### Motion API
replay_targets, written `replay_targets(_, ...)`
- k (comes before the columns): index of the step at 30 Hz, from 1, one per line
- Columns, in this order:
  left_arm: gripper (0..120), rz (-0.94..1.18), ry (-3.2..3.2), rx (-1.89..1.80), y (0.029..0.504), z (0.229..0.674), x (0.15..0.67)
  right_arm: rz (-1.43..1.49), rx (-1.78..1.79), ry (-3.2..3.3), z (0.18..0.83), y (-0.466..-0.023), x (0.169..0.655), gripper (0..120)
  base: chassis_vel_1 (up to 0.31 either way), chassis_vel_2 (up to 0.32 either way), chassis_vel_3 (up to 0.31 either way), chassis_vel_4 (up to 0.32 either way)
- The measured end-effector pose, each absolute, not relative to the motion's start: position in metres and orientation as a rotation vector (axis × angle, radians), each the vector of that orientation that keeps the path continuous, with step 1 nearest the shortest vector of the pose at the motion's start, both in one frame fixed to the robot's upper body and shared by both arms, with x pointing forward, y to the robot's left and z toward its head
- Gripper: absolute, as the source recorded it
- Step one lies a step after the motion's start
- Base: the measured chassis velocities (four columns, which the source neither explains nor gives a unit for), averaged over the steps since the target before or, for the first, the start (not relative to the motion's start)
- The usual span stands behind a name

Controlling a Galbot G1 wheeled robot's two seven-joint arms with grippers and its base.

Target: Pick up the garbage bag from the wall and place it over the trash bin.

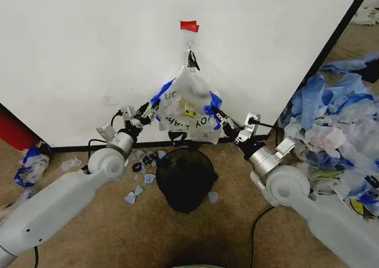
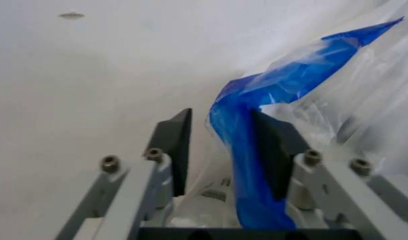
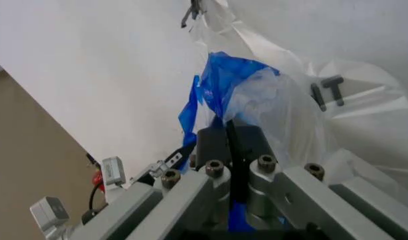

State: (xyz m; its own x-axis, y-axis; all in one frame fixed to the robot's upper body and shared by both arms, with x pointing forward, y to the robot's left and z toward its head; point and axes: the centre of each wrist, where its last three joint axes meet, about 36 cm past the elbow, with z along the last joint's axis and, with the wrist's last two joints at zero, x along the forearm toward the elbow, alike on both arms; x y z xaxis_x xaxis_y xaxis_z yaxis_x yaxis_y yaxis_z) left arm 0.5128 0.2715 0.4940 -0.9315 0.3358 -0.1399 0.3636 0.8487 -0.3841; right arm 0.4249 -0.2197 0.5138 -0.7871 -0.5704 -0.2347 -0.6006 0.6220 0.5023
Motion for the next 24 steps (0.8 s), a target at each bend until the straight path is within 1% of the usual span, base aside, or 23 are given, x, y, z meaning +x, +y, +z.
replay_targets(1,30,-0.634,2.956,0.559,0.272,0.494,0.512,0.892,-1.005,2.783,0.513,-0.220,0.424,0,0.000,0.000,0.000,0.000)
replay_targets(2,30,-0.634,2.956,0.559,0.272,0.494,0.512,0.892,-1.005,2.783,0.513,-0.220,0.424,0,0.000,0.000,0.000,0.000)
replay_targets(4,25,-0.635,2.957,0.559,0.272,0.494,0.511,0.894,-1.004,2.784,0.513,-0.220,0.424,0,0.000,0.000,0.000,0.000)
replay_targets(6,13,-0.637,2.954,0.556,0.273,0.495,0.509,0.896,-1.003,2.786,0.511,-0.220,0.423,0,0.000,0.000,0.000,0.000)
replay_targets(7,11,-0.638,2.952,0.555,0.274,0.495,0.508,0.895,-1.002,2.787,0.511,-0.220,0.423,0,0.000,0.000,0.000,0.000)
replay_targets(9,1,-0.644,2.942,0.550,0.275,0.499,0.506,0.894,-1.001,2.787,0.510,-0.220,0.423,0,0.000,0.000,0.000,0.000)
replay_targets(16,0,-0.647,2.927,0.550,0.279,0.506,0.493,0.900,-0.996,2.787,0.509,-0.219,0.423,0,0.000,0.000,0.000,0.000)
replay_targets(24,0,-0.628,2.938,0.536,0.284,0.508,0.453,0.907,-1.024,2.805,0.500,-0.217,0.404,0,0.000,0.000,0.000,0.000)
